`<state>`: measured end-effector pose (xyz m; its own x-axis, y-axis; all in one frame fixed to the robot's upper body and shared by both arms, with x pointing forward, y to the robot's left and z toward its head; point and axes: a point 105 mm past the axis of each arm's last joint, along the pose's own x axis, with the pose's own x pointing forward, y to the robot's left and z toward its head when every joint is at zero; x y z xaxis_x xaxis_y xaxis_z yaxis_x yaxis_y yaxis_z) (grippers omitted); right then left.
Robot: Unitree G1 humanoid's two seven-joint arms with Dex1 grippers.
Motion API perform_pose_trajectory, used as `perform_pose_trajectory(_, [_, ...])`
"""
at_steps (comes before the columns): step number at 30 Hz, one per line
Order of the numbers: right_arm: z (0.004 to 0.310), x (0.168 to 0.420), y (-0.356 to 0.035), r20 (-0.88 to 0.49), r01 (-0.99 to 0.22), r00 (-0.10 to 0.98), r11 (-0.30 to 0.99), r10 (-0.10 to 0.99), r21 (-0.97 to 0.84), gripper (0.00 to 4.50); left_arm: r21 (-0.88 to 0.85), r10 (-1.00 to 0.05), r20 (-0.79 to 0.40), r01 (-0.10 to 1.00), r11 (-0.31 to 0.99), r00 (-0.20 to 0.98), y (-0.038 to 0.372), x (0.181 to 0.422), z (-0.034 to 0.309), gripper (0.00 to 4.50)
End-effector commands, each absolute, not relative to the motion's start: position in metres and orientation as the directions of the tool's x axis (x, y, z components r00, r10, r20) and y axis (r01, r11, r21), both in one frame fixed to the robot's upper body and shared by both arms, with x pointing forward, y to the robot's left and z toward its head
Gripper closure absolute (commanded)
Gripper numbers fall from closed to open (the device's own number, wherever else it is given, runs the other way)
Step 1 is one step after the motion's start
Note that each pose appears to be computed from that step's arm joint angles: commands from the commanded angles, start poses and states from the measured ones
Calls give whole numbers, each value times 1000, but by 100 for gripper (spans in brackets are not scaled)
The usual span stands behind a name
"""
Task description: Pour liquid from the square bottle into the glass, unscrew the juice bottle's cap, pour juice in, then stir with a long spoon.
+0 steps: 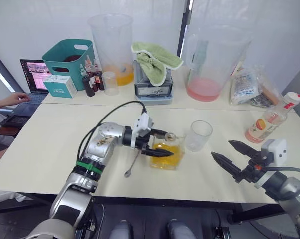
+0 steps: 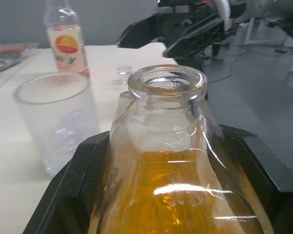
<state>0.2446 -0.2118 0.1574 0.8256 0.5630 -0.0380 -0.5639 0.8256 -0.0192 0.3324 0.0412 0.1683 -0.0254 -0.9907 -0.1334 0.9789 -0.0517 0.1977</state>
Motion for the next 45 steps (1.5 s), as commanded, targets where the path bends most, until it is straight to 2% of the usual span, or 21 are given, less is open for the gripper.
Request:
perform_pose_trajectory(1, [160, 249, -217, -18, -531, 847, 845, 531, -57, 0, 354, -997, -64, 935, 22, 48, 45, 348, 210, 166])
perform_pose_trajectory(6, [156, 251, -219, -23, -516, 857, 855, 515, -56, 0, 444, -991, -10, 888, 116, 135, 30, 371, 232, 166])
perform_pose_trajectory(11, [152, 252, -216, -20, -509, 861, 859, 509, -50, 0, 578, -973, 50, 788, 212, 225, -9, 390, 251, 166])
perform_pose_trajectory(20, [148, 255, -219, 0, -449, 893, 893, 449, -32, 0, 805, -941, 106, 529, 270, 320, -55, 393, 264, 166])
perform_pose_trajectory(26, [149, 256, -219, 16, -428, 903, 903, 429, -15, 0, 884, -939, 98, 404, 234, 329, -72, 388, 260, 166])
perform_pose_trajectory(32, [151, 254, -217, 27, -420, 907, 907, 420, 0, 0, 917, -935, 98, 333, 218, 342, -82, 385, 254, 166])
perform_pose_trajectory(41, [151, 253, -213, 28, -409, 912, 913, 408, 15, 0, 988, -935, 77, 101, 119, 345, -97, 379, 243, 166])
perform_pose_trajectory(45, [151, 254, -213, 27, -402, 915, 915, 401, 19, 0, 995, -933, 73, 34, 91, 353, -99, 380, 238, 166])
